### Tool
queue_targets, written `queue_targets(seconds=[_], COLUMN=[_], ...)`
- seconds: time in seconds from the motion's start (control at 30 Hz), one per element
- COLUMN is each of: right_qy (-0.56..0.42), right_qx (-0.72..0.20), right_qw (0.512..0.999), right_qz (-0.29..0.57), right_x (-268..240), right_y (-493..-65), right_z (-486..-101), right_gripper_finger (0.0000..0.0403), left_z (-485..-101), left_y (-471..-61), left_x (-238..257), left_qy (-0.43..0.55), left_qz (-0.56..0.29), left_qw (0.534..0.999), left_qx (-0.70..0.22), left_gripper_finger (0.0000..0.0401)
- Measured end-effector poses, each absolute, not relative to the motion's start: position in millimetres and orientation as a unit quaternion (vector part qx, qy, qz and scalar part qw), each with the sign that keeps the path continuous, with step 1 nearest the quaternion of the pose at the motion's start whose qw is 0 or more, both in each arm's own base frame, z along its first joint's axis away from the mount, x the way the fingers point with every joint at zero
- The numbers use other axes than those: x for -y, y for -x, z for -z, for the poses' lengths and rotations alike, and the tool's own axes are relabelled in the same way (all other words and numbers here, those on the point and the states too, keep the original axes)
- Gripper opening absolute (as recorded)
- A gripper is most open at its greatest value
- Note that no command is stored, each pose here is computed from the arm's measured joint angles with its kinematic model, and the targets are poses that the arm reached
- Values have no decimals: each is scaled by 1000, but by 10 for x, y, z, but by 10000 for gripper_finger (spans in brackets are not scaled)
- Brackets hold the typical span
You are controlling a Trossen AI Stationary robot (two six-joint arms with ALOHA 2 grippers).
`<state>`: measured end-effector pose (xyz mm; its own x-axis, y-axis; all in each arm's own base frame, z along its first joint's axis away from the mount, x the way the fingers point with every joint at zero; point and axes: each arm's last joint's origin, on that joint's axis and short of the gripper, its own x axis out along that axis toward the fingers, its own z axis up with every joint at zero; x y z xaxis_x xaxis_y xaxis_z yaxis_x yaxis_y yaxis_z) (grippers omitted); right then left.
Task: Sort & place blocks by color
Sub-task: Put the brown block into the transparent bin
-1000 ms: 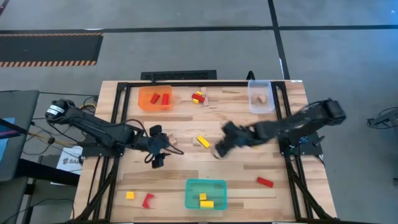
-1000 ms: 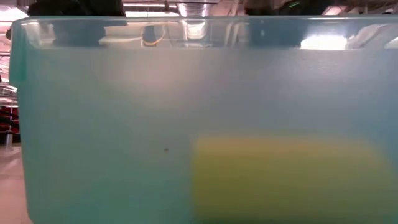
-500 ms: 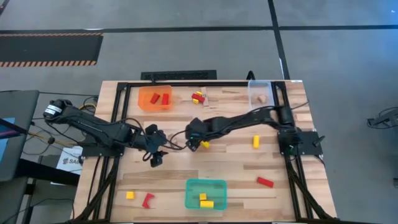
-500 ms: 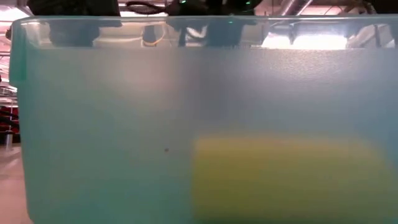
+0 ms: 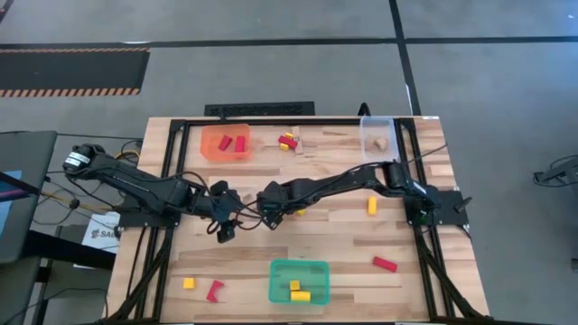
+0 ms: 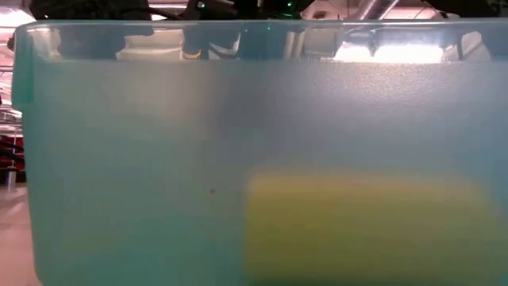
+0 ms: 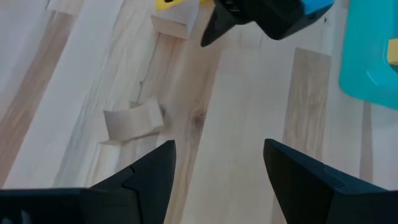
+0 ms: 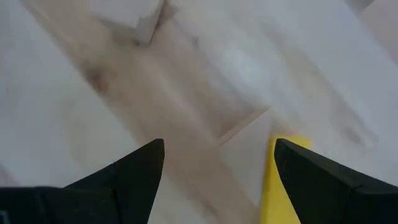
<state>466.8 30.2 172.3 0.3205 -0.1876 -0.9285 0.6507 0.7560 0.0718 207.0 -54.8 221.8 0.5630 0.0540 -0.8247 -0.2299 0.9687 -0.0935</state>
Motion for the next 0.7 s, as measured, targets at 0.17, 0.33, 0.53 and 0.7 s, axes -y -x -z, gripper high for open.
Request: queue_targets(seconds=[0.17,0.33,0.53,0.7], right_qy=[-232,-235,-233,-243], right_qx=[-526,-524,-525,-537], right_qw=[770,771,771,761], right_qz=[275,275,274,271], right_x=[-304,-292,-262,-254], right_y=[-4638,-4625,-4673,-4690], right_z=[-1689,-1589,-1451,-1357], right_gripper_finger=[320,306,297,279], left_z=[-2218,-2217,-2218,-2218], left_y=[-2071,-2070,-2072,-2074], left_x=[552,555,556,558], left_qy=[98,98,98,102], left_qz=[-76,-69,-68,-67], left_qw=[878,878,878,878], left_qx=[-461,-464,-463,-463], left_gripper_finger=[228,228,228,228])
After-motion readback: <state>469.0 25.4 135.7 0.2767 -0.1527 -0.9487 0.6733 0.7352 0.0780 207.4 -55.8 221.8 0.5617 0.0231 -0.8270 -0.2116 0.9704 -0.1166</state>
